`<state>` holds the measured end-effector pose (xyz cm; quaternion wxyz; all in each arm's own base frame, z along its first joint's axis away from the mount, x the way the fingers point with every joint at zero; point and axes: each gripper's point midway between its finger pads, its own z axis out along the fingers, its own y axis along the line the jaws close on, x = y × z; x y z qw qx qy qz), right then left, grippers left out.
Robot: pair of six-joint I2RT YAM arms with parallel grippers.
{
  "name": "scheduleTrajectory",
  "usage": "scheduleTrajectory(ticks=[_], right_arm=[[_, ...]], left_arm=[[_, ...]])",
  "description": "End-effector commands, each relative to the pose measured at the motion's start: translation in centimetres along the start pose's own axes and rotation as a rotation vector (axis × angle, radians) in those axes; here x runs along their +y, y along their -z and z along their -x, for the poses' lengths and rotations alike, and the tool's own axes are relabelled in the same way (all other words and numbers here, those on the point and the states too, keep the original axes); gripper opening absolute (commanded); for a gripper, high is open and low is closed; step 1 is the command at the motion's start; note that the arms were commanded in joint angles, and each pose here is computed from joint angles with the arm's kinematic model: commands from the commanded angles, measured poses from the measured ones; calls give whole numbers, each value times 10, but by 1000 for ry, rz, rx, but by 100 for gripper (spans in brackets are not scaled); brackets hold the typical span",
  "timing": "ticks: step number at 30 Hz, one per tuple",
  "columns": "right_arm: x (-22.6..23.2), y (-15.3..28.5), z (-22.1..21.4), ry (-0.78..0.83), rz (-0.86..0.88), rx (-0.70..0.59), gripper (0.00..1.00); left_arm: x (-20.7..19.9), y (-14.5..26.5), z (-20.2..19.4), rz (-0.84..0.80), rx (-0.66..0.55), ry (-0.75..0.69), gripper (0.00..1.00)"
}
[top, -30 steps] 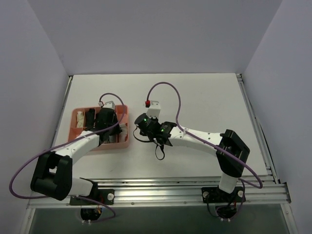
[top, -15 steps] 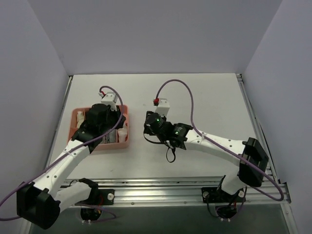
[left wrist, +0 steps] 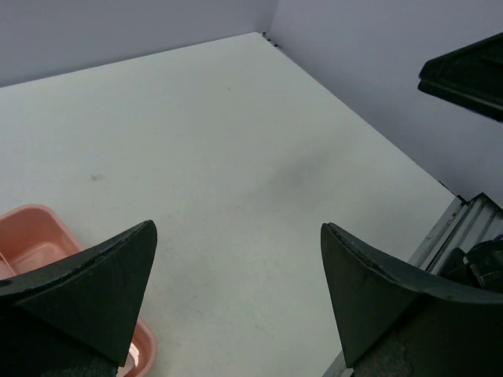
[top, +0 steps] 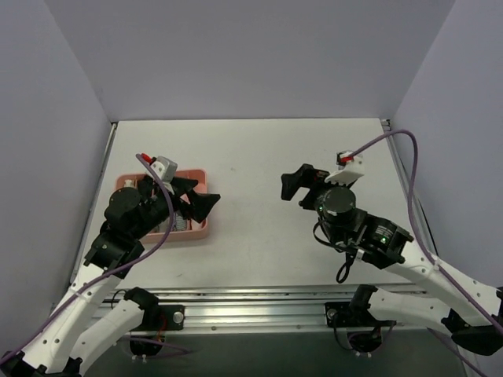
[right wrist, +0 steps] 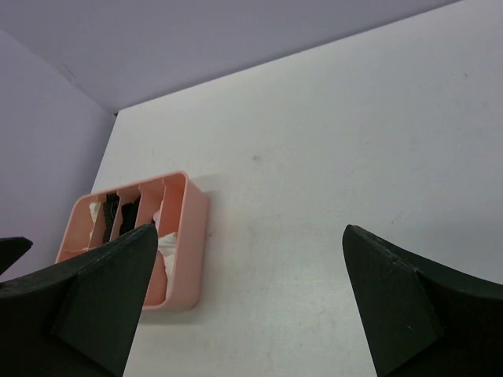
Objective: Roll the underwear
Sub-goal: Place the rolled underwear into the container
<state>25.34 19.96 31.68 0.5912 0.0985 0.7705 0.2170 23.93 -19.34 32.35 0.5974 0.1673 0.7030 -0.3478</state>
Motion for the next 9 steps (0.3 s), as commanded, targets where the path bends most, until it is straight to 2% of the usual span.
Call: scheduleTrajectory(ticks=[1, 9], right_arm=[[-23, 16, 29, 45, -74, -77, 100], [-29, 34, 44, 67, -5, -126, 100]], left_arm=[[-11, 1, 1, -61, -11, -6, 94], [-3, 0, 0, -24, -33, -18, 94]])
